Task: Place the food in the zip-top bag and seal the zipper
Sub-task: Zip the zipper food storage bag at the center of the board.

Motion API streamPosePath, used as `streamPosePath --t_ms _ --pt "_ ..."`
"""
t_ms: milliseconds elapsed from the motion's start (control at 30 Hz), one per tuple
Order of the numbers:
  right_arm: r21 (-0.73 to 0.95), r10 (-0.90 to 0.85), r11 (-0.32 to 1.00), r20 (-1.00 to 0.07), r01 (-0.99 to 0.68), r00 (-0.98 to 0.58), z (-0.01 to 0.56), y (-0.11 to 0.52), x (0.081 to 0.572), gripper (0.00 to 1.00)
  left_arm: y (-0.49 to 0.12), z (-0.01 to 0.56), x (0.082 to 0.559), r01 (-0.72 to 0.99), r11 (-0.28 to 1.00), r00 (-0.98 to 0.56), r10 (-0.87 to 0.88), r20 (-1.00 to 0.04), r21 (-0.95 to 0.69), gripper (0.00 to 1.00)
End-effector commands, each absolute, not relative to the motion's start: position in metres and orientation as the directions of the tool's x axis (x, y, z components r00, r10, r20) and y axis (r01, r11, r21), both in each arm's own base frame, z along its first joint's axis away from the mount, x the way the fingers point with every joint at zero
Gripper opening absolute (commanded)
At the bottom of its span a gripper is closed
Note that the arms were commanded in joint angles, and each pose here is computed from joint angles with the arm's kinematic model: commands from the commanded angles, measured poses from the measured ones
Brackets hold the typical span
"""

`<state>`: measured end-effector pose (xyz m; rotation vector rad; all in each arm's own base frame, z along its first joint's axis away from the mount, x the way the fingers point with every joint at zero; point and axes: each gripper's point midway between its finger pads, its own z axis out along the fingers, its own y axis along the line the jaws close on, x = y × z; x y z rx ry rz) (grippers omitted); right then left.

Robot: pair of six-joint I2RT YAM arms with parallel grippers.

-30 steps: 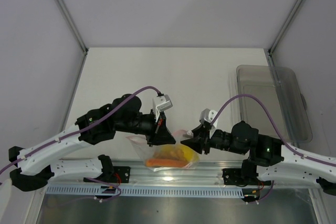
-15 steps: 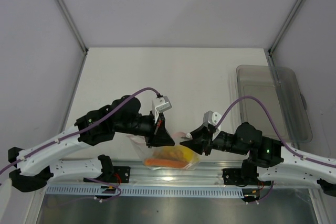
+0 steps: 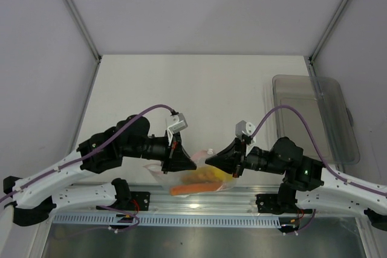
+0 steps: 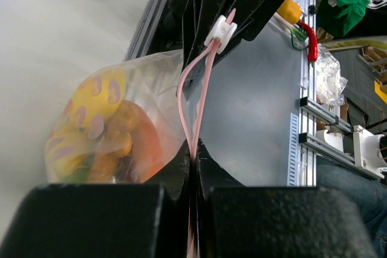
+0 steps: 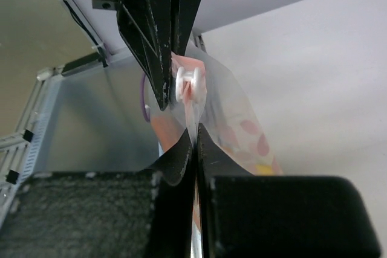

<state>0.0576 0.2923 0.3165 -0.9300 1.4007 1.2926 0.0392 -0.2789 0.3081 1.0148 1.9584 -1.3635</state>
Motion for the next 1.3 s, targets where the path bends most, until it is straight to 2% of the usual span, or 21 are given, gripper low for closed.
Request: streamPosePath --t_ms 0,67,100,167,300,367,400,467,500,533,567,600,700,733,767,800,933,967,1000,1267 --pt "0.308 0.205 0.043 -0.934 -0.951 -0.293 0.358 0.3 0.048 0.0 -0.276 0.319 0.037 0.84 0.167 -0.542 0.229 -0.809 -0.515 0.02" --pt "0.325 0.193 0.031 -0.93 -0.945 -0.314 0.356 0.306 0.048 0.0 -0.275 0.32 0.037 0.842 0.164 -0.539 0.22 -0.813 -0.514 0.07" --pt "0.329 0.195 0.029 -0.928 -0.944 -0.318 0.357 0.307 0.048 0.0 -0.274 0.319 0.037 0.841 0.167 -0.54 0.22 -0.812 -0.514 0.15" --pt "0.342 0.189 0.024 -0.924 -0.939 -0.332 0.356 0.311 0.048 0.0 -0.274 0.321 0.037 0.843 0.164 -0.537 0.213 -0.817 -0.512 0.19" --pt "0.364 0.183 -0.001 -0.916 -0.931 -0.358 0.357 0.313 0.044 0.0 -0.275 0.32 0.039 0.845 0.17 -0.533 0.209 -0.82 -0.507 0.45" --pt "0.372 0.174 -0.009 -0.914 -0.928 -0.368 0.355 0.314 0.042 0.0 -0.276 0.318 0.04 0.846 0.17 -0.532 0.204 -0.822 -0.505 0.5" --pt "0.372 0.17 -0.009 -0.914 -0.928 -0.368 0.355 0.314 0.042 0.0 -0.277 0.316 0.041 0.845 0.173 -0.533 0.203 -0.821 -0.506 0.49" --pt "0.377 0.169 0.001 -0.913 -0.926 -0.371 0.357 0.312 0.043 0.0 -0.279 0.315 0.041 0.844 0.166 -0.535 0.2 -0.821 -0.509 0.4" --pt "0.373 0.172 -0.001 -0.914 -0.928 -0.367 0.36 0.31 0.042 0.0 -0.281 0.314 0.041 0.844 0.163 -0.535 0.206 -0.819 -0.511 0.26" --pt "0.37 0.172 -0.001 -0.915 -0.929 -0.364 0.361 0.309 0.042 0.0 -0.282 0.314 0.04 0.846 0.156 -0.533 0.214 -0.819 -0.51 0.19" --pt "0.367 0.175 -0.007 -0.915 -0.93 -0.363 0.365 0.306 0.04 0.0 -0.284 0.311 0.041 0.846 0.162 -0.533 0.236 -0.812 -0.508 0.05" --pt "0.367 0.174 -0.01 -0.915 -0.93 -0.363 0.365 0.305 0.039 0.0 -0.284 0.309 0.041 0.845 0.165 -0.534 0.245 -0.809 -0.508 0.01" --pt "0.35 0.172 -0.019 -0.922 -0.937 -0.348 0.366 0.301 0.036 0.01 -0.287 0.305 0.042 0.839 0.171 -0.544 0.243 -0.803 -0.516 0.01" --pt "0.343 0.172 -0.03 -0.924 -0.939 -0.342 0.367 0.3 0.034 0.05 -0.288 0.307 0.041 0.835 0.163 -0.55 0.237 -0.801 -0.526 0.0" --pt "0.335 0.176 -0.042 -0.925 -0.941 -0.337 0.369 0.3 0.032 0.13 -0.288 0.308 0.039 0.835 0.146 -0.55 0.239 -0.801 -0.53 0.01" --pt "0.329 0.17 -0.051 -0.927 -0.943 -0.333 0.368 0.3 0.03 0.15 -0.29 0.31 0.038 0.837 0.135 -0.547 0.233 -0.804 -0.53 0.01" --pt "0.324 0.153 -0.03 -0.933 -0.946 -0.325 0.365 0.302 0.034 0.17 -0.291 0.31 0.04 0.84 0.144 -0.542 0.237 -0.806 -0.523 0.01" --pt "0.321 0.144 -0.027 -0.936 -0.947 -0.322 0.363 0.303 0.034 0.12 -0.29 0.311 0.039 0.839 0.141 -0.544 0.237 -0.805 -0.526 0.01" --pt "0.32 0.141 -0.031 -0.937 -0.947 -0.321 0.363 0.304 0.034 0.01 -0.29 0.311 0.038 0.839 0.135 -0.544 0.238 -0.805 -0.527 0.0" --pt "0.333 0.133 0.007 -0.935 -0.943 -0.329 0.352 0.311 0.042 0.0 -0.285 0.316 0.038 0.85 0.138 -0.526 0.239 -0.816 -0.508 0.01"
